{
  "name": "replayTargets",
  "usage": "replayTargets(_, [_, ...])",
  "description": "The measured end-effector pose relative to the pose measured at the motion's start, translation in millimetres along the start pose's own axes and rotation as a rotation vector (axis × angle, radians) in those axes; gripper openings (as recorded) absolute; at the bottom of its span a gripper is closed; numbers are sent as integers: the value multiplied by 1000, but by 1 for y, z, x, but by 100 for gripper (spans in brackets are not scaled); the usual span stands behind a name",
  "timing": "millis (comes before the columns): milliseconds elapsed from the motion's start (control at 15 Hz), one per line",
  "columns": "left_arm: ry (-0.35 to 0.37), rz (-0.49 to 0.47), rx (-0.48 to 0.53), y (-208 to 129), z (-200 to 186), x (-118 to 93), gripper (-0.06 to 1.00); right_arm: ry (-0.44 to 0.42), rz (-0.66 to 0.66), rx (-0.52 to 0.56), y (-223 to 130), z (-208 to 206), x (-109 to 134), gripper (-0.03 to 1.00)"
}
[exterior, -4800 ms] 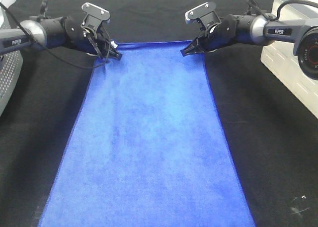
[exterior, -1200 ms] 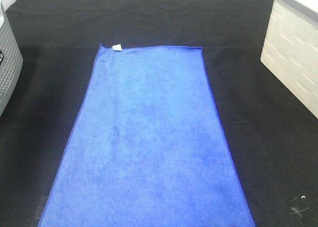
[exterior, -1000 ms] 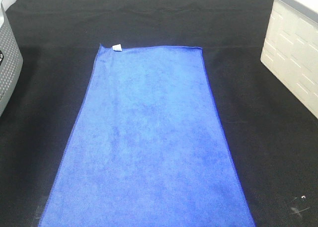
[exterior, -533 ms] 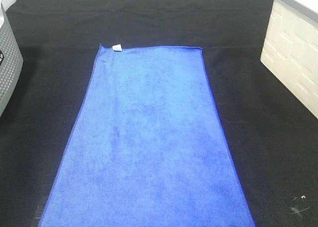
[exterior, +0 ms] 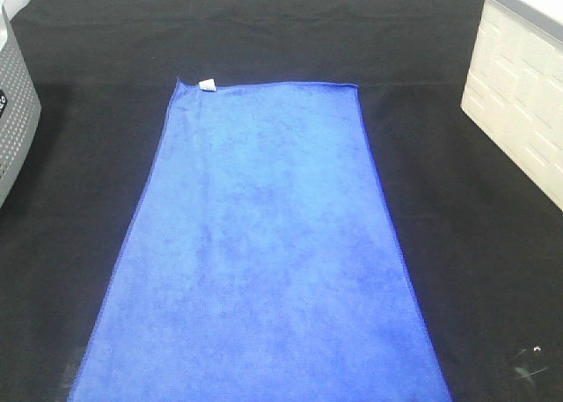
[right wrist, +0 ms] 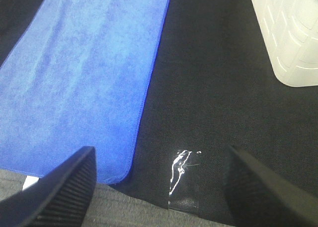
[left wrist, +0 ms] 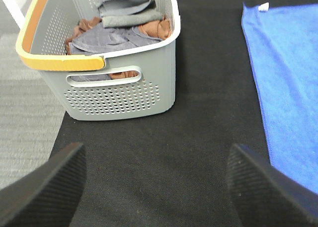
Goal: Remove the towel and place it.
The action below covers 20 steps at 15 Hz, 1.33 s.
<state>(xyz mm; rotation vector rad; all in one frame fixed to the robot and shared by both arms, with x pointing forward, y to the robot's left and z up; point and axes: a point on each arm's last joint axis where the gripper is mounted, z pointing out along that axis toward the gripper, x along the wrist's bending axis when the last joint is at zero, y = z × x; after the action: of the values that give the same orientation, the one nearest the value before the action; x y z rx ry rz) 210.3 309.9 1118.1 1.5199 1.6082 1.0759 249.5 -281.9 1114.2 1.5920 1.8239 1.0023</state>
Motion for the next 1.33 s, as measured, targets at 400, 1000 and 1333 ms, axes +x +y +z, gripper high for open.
replayTargets(400, [-7,-9,-50,-25,-6,-1,72,-6,-49,-162,-45,-17,4,68])
replayTargets(1000, [-81,-21,67,-49,37,-12,72,-41,-64,-47,-72,28,-7,68])
replayTargets(1333, [-147,-25,4,-48,47,-20,72,-53,-63,-80,-71,34,-9,68])
